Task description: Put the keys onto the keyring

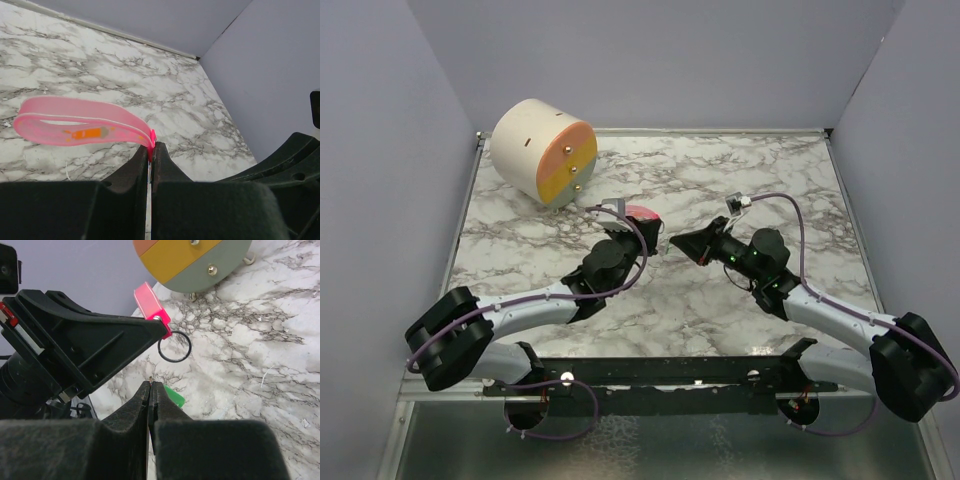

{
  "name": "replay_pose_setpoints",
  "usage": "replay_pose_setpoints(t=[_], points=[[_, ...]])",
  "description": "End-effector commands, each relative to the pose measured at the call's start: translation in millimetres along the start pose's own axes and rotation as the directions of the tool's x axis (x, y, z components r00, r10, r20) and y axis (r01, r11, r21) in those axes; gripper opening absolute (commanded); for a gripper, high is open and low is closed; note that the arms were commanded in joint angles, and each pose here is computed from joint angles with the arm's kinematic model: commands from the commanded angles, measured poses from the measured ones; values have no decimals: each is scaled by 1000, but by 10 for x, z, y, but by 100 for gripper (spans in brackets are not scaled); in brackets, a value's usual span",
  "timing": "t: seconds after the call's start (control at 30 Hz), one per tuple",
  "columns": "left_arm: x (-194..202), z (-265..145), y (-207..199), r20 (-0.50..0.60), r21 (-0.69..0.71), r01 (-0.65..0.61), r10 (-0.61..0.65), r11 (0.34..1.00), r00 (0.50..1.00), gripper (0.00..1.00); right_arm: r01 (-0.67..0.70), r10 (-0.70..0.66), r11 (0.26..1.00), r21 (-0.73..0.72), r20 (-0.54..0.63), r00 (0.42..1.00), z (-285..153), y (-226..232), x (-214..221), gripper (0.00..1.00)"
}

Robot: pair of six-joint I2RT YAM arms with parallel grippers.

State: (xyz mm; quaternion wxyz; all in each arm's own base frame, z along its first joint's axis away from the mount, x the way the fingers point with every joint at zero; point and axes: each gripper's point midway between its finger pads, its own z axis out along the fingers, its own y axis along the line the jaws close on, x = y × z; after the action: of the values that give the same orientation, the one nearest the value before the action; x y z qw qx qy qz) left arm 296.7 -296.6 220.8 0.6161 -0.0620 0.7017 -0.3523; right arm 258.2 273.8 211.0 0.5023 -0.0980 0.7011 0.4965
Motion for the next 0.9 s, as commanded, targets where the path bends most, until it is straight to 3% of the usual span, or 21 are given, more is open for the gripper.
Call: replay_pose_setpoints(t=[0.0, 0.87], points=[[-166, 57, -148, 70, 5, 25, -26, 1000, 997, 0, -13, 12, 1000, 2, 57, 998, 30, 20, -100, 1], [-72, 46, -304, 71, 30, -10, 8, 1000, 997, 0, -113, 112, 994, 4, 60, 992, 52, 9, -51, 1]])
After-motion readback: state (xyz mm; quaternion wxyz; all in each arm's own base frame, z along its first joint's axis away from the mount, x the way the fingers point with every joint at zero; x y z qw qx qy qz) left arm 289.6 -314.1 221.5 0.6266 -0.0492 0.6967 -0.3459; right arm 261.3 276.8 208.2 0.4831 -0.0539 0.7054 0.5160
